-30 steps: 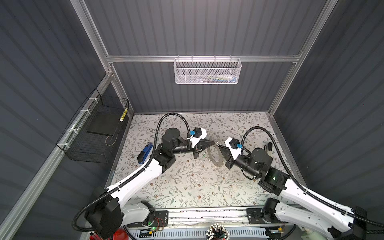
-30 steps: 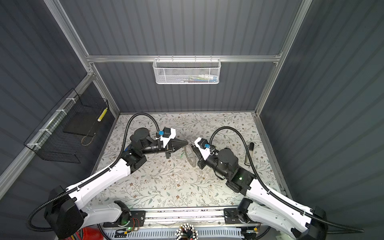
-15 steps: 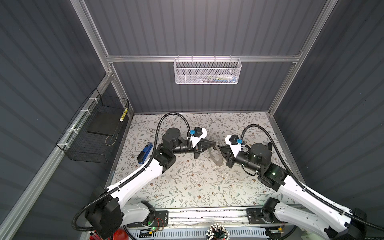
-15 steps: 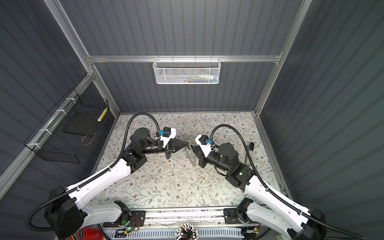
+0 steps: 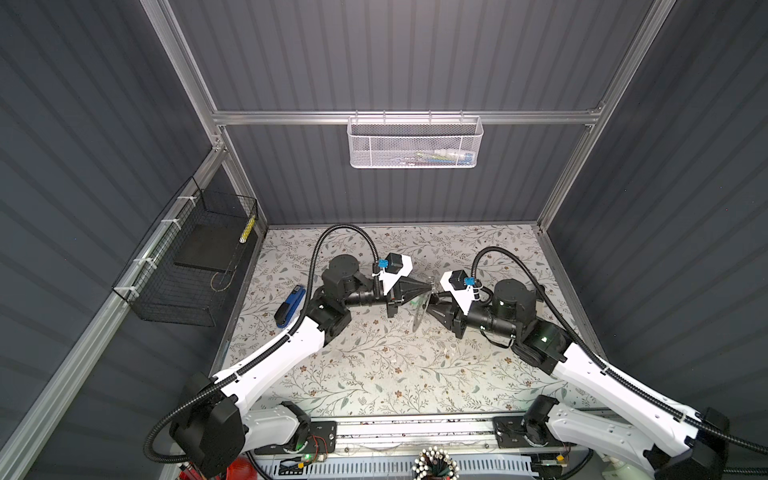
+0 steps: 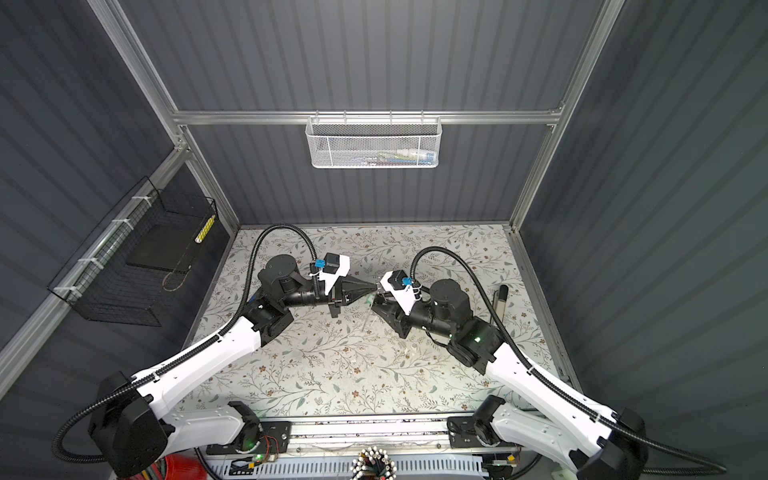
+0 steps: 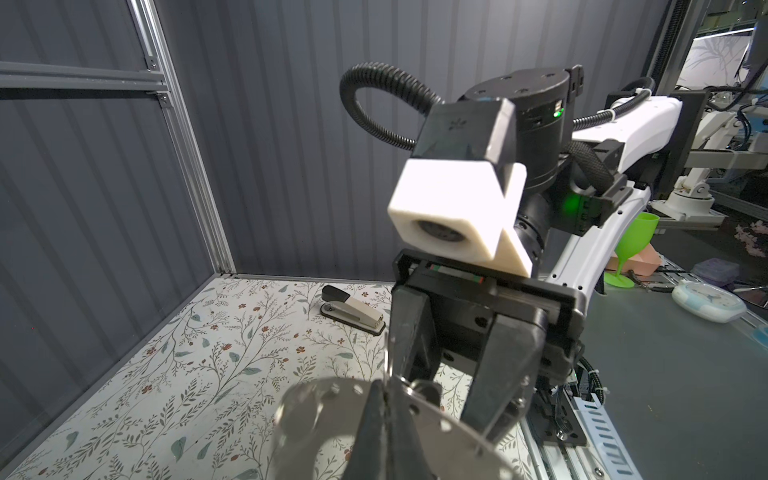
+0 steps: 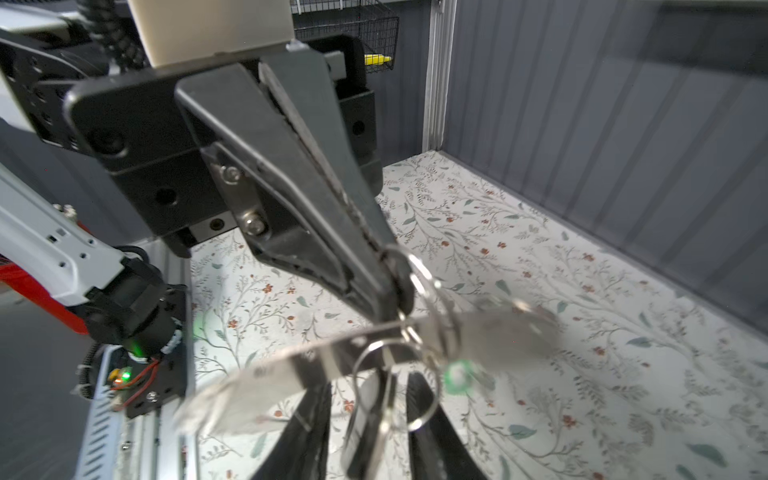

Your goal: Put the keys on the keyring

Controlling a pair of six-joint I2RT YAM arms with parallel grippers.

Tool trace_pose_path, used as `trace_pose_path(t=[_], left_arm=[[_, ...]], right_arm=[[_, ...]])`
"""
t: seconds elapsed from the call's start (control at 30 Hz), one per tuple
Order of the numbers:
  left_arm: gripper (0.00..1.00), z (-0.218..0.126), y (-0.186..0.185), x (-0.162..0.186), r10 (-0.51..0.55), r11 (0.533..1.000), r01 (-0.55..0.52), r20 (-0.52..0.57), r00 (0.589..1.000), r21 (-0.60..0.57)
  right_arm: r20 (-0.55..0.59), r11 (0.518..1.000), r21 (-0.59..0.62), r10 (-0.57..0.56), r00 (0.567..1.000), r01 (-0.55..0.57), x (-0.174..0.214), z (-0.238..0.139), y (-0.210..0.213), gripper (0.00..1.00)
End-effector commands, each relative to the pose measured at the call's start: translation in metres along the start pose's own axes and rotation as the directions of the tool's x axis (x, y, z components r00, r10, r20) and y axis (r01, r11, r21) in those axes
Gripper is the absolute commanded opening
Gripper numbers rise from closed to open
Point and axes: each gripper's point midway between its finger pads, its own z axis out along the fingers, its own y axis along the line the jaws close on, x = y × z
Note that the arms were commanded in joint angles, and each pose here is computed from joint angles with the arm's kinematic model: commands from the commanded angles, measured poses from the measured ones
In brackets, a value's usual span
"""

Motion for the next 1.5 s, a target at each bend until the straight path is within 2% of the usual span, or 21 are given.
trace_pose_path(t=[0.0, 0.2, 0.3, 0.43, 0.6, 0.8, 1.03, 1.27, 1.47], left_arm=[[0.00, 0.000, -0.004, -0.010, 0.056, 0.998, -0.057, 0.028, 0.998, 0.021], [0.00, 0.001, -0.007, -0.009, 0.061, 0.997, -0.063, 0.028, 0.998, 0.046], [0.00, 0.002, -0.007, -0.009, 0.063, 0.997, -0.065, 0.028, 0.998, 0.052], [0.00, 0.003, -0.007, -0.010, 0.064, 0.996, -0.065, 0.030, 0.998, 0.057], [0.00, 0.002, -0.009, -0.009, 0.059, 0.996, -0.061, 0.028, 0.998, 0.066], [0.00, 0.001, -0.012, -0.008, 0.069, 0.995, -0.071, 0.023, 0.997, 0.075], [0.00, 0.001, -0.014, -0.009, 0.076, 0.993, -0.078, 0.023, 0.997, 0.086], [0.00, 0.002, -0.013, -0.009, 0.071, 0.993, -0.072, 0.018, 0.997, 0.097], [0.00, 0.003, -0.013, -0.008, 0.069, 0.992, -0.070, 0.008, 0.998, 0.102]], right_arm=[[-0.006, 0.997, 0.057, -0.059, 0.998, 0.059, 0.006, -0.015, -0.004, 0.43], [0.026, 0.989, 0.089, -0.119, 0.992, 0.117, 0.004, -0.041, -0.004, 0.51], [0.111, 0.988, 0.037, -0.155, 0.982, 0.152, -0.013, -0.052, 0.006, 0.49], [0.134, 0.987, -0.007, -0.160, 0.978, 0.162, -0.029, -0.056, 0.006, 0.48], [0.138, 0.983, -0.060, -0.165, 0.977, 0.175, -0.045, -0.046, 0.006, 0.40], [0.149, 0.985, -0.045, -0.161, 0.976, 0.169, -0.059, -0.038, -0.003, 0.29], [0.137, 0.985, -0.038, -0.163, 0.977, 0.170, -0.054, -0.035, -0.009, 0.23], [0.126, 0.980, -0.083, -0.171, 0.977, 0.182, -0.049, -0.029, -0.005, 0.18], [0.131, 0.974, -0.106, -0.185, 0.974, 0.199, -0.048, -0.027, -0.002, 0.05]])
